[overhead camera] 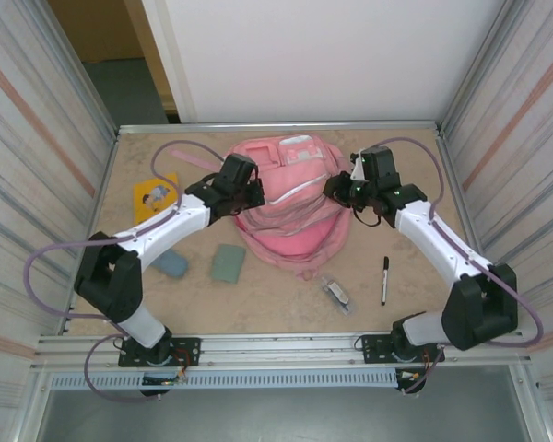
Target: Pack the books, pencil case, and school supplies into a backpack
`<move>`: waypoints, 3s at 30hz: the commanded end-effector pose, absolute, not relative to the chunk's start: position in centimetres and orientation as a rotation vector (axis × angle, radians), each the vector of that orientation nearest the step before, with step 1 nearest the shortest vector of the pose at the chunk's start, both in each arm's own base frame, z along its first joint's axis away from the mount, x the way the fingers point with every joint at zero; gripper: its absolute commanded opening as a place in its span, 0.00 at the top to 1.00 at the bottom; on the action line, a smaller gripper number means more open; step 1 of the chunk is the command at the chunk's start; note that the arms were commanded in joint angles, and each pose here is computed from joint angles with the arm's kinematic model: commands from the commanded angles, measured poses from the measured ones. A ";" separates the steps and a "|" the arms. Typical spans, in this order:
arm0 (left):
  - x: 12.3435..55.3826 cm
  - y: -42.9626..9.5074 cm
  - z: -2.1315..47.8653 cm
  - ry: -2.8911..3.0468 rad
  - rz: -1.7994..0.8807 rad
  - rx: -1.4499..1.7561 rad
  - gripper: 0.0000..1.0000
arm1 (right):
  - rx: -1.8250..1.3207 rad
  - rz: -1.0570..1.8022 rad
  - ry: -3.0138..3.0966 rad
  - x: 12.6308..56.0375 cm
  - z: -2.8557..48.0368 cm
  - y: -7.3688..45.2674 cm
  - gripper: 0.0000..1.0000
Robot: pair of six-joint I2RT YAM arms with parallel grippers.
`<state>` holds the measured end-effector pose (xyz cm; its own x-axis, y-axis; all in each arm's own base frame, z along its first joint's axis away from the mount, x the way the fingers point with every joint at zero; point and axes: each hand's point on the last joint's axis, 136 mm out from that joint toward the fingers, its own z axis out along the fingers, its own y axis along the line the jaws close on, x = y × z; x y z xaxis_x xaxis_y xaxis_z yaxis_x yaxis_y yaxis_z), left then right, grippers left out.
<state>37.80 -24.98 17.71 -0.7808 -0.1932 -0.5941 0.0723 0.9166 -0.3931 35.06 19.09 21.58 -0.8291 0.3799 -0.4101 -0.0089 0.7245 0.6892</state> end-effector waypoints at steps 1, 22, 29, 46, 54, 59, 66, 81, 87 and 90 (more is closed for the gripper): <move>38.0 -28.9 27.3 2.181 -0.797 0.037 1.00 | 0.160 1.138 2.347 32.3 25.3 22.1 1.00; 43.8 -29.0 20.3 2.274 -0.872 -0.016 1.00 | 0.174 0.931 2.476 33.1 16.7 21.0 1.00; 42.7 -27.7 16.8 2.382 -0.799 -0.070 0.82 | 0.167 0.871 2.561 32.5 12.7 20.8 1.00; 38.8 -6.8 12.1 2.593 -0.201 -0.485 0.44 | 0.013 0.667 2.452 31.1 17.0 18.1 0.57; 38.5 -3.3 6.1 2.775 -0.109 -0.582 0.41 | -0.087 0.754 2.462 30.8 16.7 20.4 0.56; 37.7 -5.7 2.3 2.885 -0.108 -0.505 0.42 | -0.135 0.808 2.481 30.9 16.0 22.2 0.56; 35.9 -13.3 1.0 2.912 -0.290 -0.478 0.43 | -0.142 0.836 2.532 31.2 15.1 23.0 0.56; 36.7 -5.0 11.7 2.628 0.016 -0.507 0.39 | -0.156 0.847 2.522 31.1 15.3 23.2 0.55; 38.4 0.9 8.7 2.602 0.175 -0.641 0.21 | -0.159 0.836 2.507 31.0 15.6 22.9 0.51; 39.2 1.2 6.9 2.632 0.175 -0.650 0.01 | -0.165 0.824 2.510 30.8 15.7 22.7 0.48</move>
<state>38.88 0.86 8.52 -0.7788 -0.4455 -0.4416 -0.4880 0.8726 -0.0197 31.12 22.52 14.50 -0.8877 0.0593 -0.4567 -0.2184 0.8188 0.5309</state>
